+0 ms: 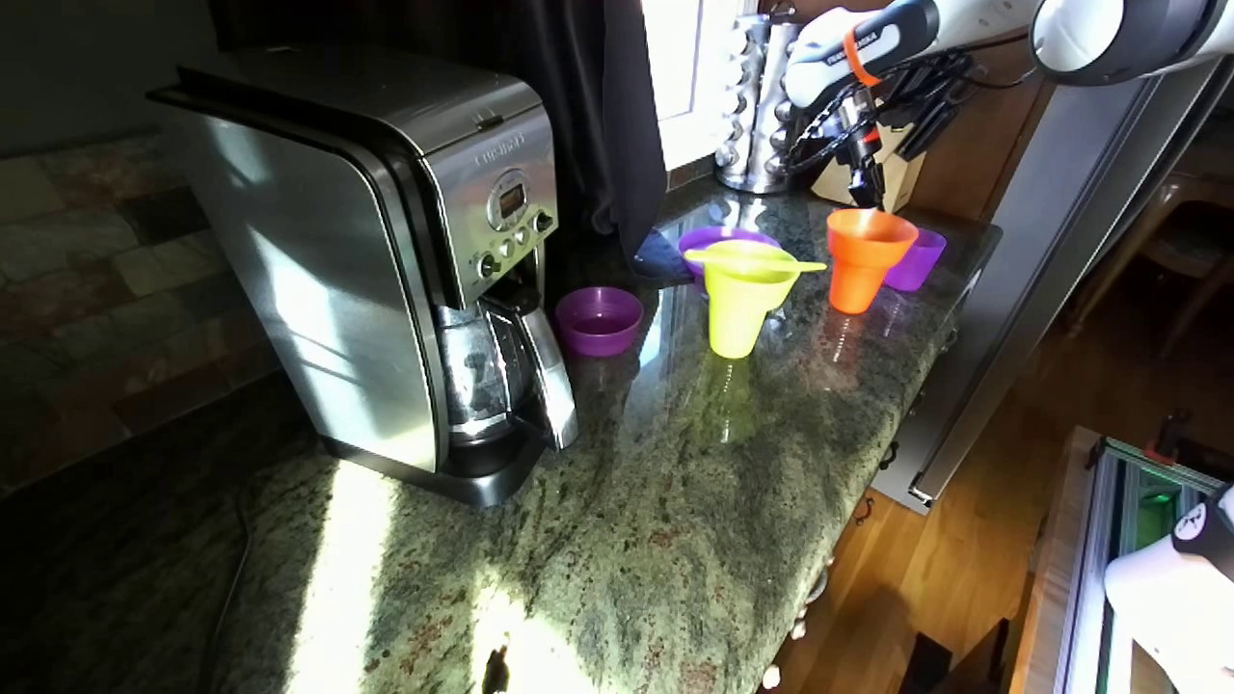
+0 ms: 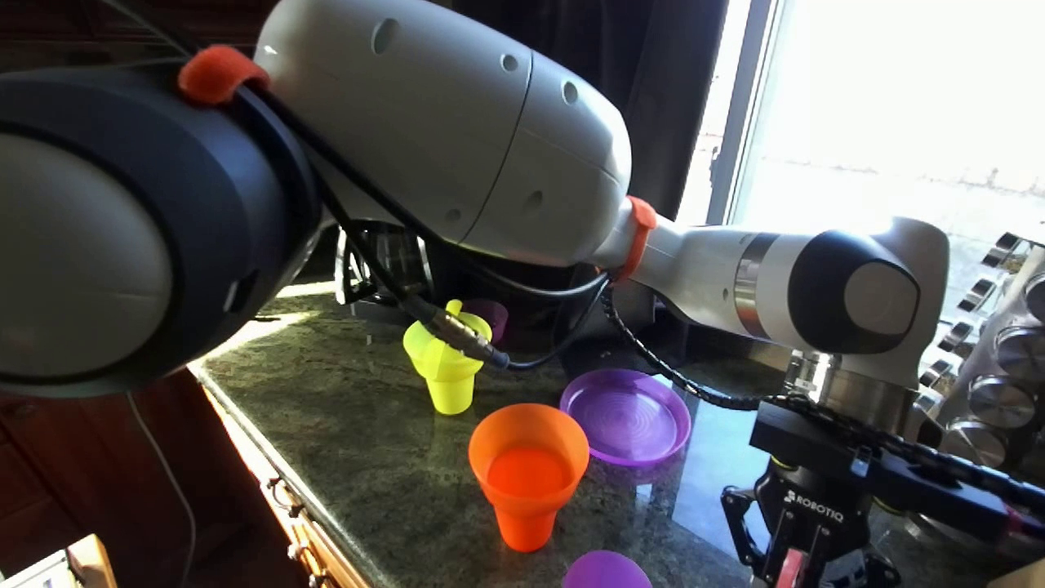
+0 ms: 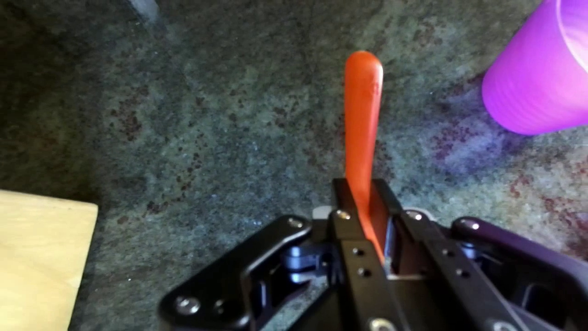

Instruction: Pick up the orange bowl and place it on top of the orange cup, pick up the orange knife and place it on top of the orange bowl

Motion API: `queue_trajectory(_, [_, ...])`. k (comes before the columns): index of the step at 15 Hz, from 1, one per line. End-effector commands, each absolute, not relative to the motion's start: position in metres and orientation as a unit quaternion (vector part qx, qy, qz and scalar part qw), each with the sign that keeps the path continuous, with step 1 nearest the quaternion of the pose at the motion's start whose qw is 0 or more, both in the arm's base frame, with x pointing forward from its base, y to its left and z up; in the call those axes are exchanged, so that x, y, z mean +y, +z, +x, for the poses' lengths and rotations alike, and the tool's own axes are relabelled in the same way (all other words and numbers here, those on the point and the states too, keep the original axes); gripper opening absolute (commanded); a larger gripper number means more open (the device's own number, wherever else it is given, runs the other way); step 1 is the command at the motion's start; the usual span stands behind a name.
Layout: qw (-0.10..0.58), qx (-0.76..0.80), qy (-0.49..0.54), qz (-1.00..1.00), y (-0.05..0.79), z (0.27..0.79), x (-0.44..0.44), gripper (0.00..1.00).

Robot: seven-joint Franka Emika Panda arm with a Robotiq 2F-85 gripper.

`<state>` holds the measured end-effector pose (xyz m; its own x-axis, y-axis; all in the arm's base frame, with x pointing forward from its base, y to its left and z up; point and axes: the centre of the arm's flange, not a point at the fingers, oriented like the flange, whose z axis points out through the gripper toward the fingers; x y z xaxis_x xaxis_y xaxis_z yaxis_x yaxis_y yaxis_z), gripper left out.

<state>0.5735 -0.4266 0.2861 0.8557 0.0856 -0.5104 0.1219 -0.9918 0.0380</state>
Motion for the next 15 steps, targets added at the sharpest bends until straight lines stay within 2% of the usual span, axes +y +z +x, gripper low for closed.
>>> queue_trajectory(1, [0.028, 0.069, -0.266, 0.961, 0.313, 0.567, -0.419, 0.04])
queue_trajectory(15, [0.008, 0.188, -0.252, 0.949, 0.386, 0.534, -0.340, 0.04])
